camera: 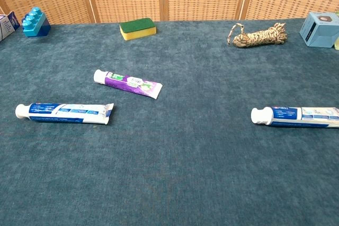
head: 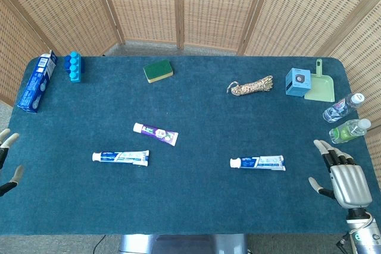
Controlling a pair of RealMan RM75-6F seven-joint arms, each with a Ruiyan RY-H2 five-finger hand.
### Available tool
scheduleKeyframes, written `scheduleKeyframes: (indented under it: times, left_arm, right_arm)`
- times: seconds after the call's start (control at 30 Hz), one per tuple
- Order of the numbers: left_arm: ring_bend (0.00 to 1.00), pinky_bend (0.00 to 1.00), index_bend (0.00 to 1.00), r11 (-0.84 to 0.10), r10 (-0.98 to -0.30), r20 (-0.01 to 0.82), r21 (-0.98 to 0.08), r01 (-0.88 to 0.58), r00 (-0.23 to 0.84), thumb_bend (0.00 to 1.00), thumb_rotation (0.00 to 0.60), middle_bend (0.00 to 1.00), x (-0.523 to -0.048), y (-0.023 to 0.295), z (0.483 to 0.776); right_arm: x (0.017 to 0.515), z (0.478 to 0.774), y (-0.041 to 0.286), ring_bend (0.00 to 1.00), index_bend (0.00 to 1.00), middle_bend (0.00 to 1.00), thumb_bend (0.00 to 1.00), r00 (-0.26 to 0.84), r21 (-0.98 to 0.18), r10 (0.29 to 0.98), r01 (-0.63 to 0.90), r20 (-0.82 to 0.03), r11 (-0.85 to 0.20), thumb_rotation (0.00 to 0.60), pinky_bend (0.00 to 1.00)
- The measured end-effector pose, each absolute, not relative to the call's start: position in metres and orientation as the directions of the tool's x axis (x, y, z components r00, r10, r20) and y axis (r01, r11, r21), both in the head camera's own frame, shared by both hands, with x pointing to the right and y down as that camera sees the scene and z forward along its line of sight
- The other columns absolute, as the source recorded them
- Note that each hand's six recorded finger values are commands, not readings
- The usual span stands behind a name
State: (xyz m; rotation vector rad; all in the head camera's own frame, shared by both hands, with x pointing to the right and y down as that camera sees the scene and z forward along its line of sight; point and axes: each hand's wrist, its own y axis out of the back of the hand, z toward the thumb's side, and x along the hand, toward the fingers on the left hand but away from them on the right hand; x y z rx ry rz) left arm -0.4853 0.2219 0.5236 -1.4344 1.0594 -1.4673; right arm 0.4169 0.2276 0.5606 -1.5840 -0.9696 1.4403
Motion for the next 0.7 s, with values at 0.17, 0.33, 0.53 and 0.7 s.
scheduleKeyframes:
  times: [0.17, 0.33, 0.53, 0.7]
  left_arm:
    - [0.11, 0.12, 0.13, -0.327, -0.944, 0.327, -0.945, -0.012, -0.029, 0.34, 0.6, 0.12, -0.4851, 0.2237, 0.5231]
    - [0.11, 0.12, 0.12, -0.313, -0.949, 0.313, -0.95, -0.013, -0.023, 0.34, 0.6, 0.12, -0.4843, 0.2243, 0.5179]
    - [0.11, 0.12, 0.12, -0.309, -0.951, 0.309, -0.951, -0.013, -0.022, 0.34, 0.6, 0.12, -0.4841, 0.2229, 0.5147]
    - [0.11, 0.12, 0.12, -0.319, -0.948, 0.319, -0.948, -0.012, -0.013, 0.34, 0.6, 0.12, -0.4816, 0.2234, 0.5178]
  right_arm:
    - [0.4181, 0.5627, 0.2295, 0.2, 0.06, 0.16, 0.28, 0.071, -0.907, 0.907, 0.046, -0.414, -0.418, 0.528, 0.27]
    - [0.4194, 0.5625, 0.2314, 0.2, 0.06, 0.16, 0.28, 0.074, -0.908, 0.908, 0.053, -0.411, -0.415, 0.527, 0.27]
    - [0.4213, 0.5631, 0.234, 0.2, 0.07, 0.16, 0.28, 0.069, -0.907, 0.908, 0.061, -0.412, -0.416, 0.531, 0.27]
    - [0.4211, 0.5626, 0.2342, 0.2, 0.07, 0.16, 0.28, 0.069, -0.906, 0.907, 0.062, -0.416, -0.42, 0.528, 0.27]
